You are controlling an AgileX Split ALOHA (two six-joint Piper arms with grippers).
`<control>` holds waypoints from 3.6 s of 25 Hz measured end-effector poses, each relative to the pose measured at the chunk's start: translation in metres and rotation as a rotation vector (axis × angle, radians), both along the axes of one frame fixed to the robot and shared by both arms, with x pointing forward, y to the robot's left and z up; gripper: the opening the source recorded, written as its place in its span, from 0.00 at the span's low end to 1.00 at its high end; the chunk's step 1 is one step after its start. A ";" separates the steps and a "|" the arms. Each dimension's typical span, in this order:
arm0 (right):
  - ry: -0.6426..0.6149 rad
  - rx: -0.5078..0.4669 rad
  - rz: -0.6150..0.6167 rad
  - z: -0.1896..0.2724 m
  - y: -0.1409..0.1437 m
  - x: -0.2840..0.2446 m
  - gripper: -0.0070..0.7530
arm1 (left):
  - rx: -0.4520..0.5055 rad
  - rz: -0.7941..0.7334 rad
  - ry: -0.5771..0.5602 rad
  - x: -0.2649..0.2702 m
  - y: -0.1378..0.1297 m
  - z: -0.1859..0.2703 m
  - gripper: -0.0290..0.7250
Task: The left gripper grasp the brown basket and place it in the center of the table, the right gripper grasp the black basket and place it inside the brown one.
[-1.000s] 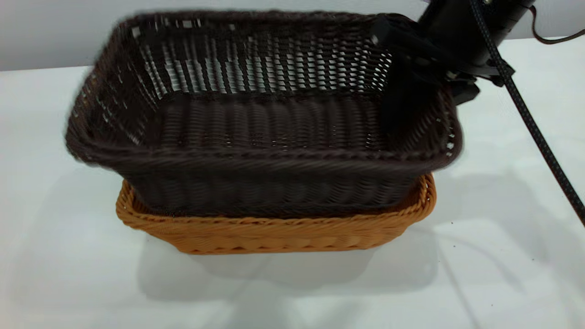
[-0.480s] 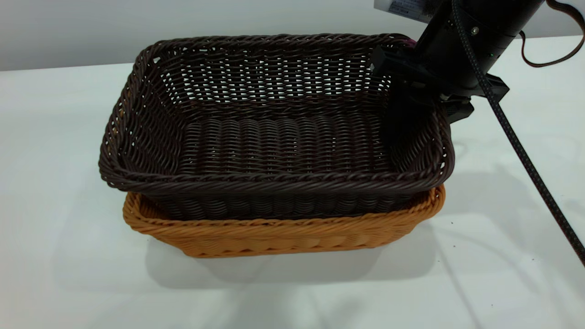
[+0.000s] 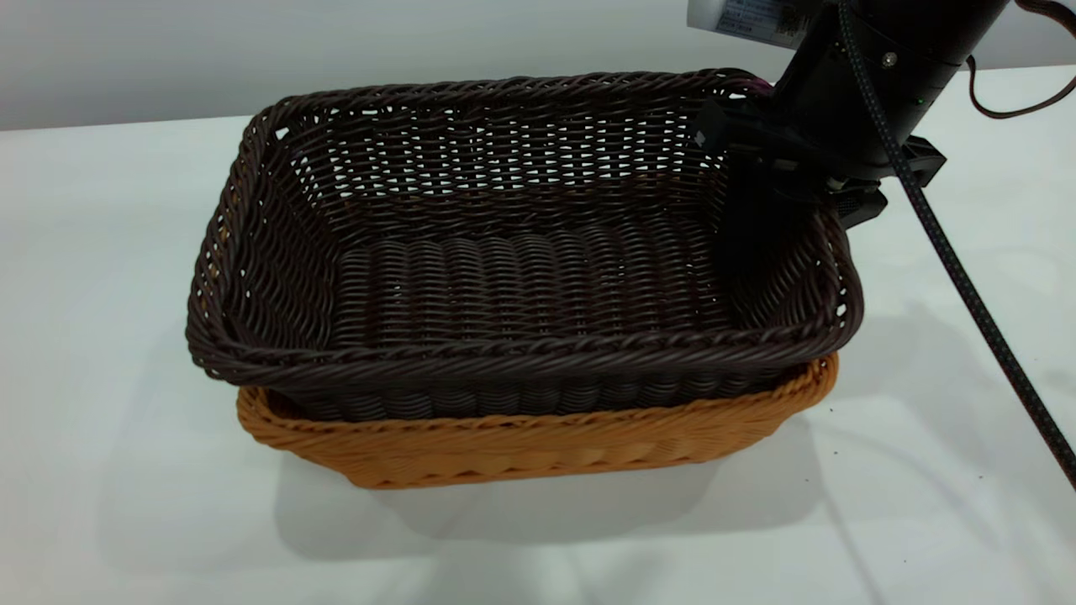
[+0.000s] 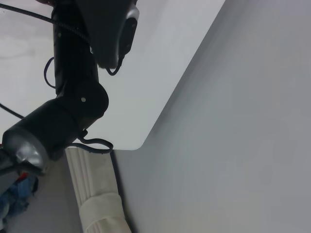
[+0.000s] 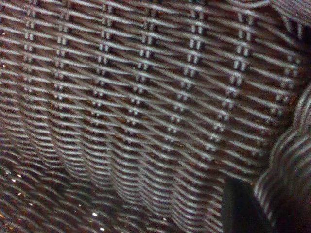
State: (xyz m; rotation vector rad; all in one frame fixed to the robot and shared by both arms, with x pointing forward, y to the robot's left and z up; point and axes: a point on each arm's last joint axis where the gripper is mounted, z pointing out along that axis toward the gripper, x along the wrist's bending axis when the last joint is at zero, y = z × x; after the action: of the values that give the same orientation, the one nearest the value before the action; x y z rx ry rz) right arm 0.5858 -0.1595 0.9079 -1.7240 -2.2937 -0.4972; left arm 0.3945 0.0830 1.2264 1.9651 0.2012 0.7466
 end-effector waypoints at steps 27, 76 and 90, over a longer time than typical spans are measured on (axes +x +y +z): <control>-0.041 -0.006 0.084 0.024 -0.001 -0.001 0.69 | 0.003 0.000 0.000 0.000 0.000 0.000 0.64; -1.105 0.069 0.084 0.297 -0.045 -0.190 0.02 | -0.002 0.355 0.248 -0.058 0.123 -0.061 0.04; -0.954 0.105 0.168 0.199 -0.095 -0.297 0.02 | 0.066 0.394 0.386 -0.093 0.171 -0.129 0.04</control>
State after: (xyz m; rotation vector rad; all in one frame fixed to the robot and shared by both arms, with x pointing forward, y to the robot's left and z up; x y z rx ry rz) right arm 0.2891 -0.2549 1.1068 -1.3645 -2.8632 -1.6458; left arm 0.3013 0.2535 1.0978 2.1464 0.8237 0.6150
